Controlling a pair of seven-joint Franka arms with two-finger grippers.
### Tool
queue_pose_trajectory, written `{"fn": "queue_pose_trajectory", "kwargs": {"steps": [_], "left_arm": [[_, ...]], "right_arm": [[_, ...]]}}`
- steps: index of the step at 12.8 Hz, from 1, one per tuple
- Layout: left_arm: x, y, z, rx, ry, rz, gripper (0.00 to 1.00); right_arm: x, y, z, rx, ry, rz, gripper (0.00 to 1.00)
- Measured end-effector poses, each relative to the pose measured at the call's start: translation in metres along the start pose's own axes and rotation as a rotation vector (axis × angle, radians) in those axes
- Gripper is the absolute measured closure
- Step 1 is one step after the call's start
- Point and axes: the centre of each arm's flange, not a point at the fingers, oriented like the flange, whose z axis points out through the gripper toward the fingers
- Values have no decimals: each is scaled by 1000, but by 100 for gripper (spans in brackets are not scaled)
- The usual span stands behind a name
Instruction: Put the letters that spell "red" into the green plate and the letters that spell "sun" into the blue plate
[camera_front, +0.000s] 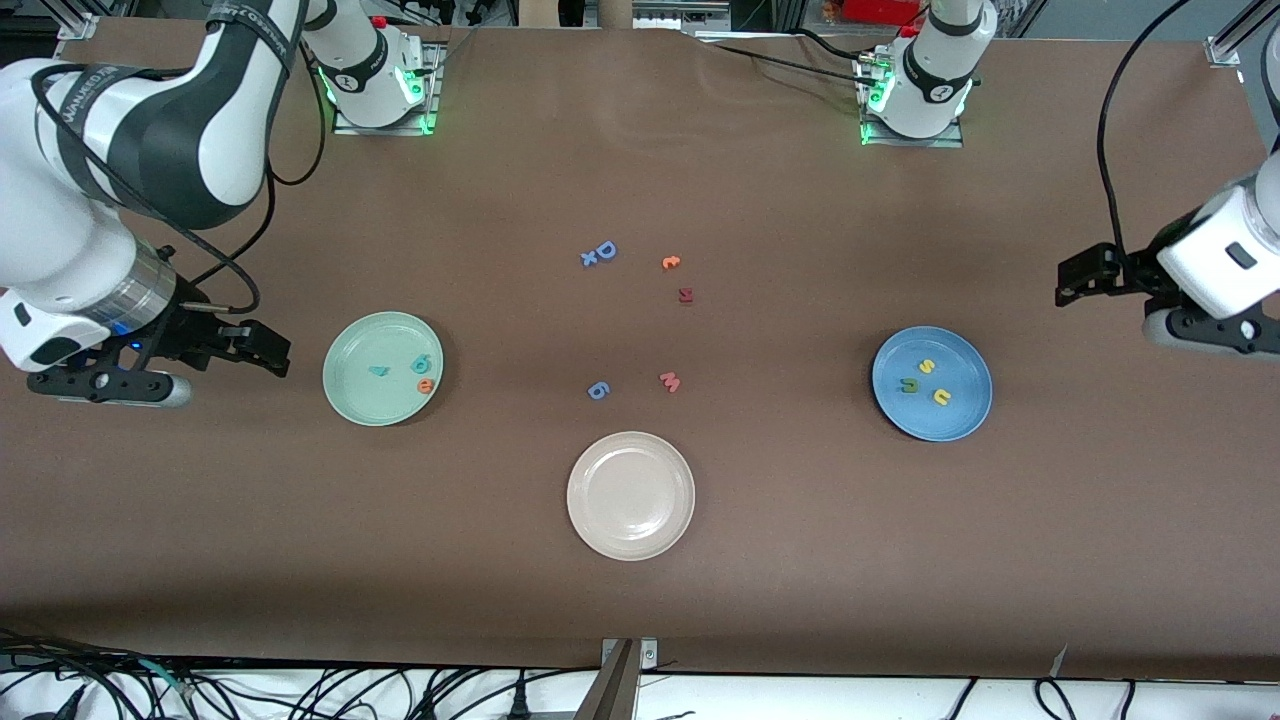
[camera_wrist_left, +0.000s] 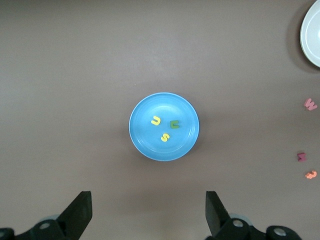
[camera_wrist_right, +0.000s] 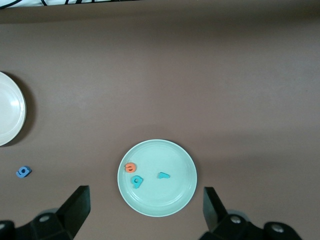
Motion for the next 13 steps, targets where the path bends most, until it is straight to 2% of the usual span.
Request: {"fn": "queue_pose_trajectory", "kwargs": {"steps": [3, 5, 8, 11, 13], "left_arm": [[-29, 17, -4, 26, 25, 13, 0], [-42, 13, -1, 26, 23, 1, 0], [-49, 1, 3, -23, 17, -57, 0], [-51, -3, 5, -28, -1, -110, 0], [-51, -2, 5, -28, -1, -113, 0]], "right_arm": [[1, -6, 10, -1, -30, 54, 0], [11, -5, 14, -42, -52, 36, 0], [15, 1, 3, -93, -89, -17, 0], [3, 36, -36, -79, -122, -74, 0], [-9, 53, -73, -51, -96, -70, 0]]}}
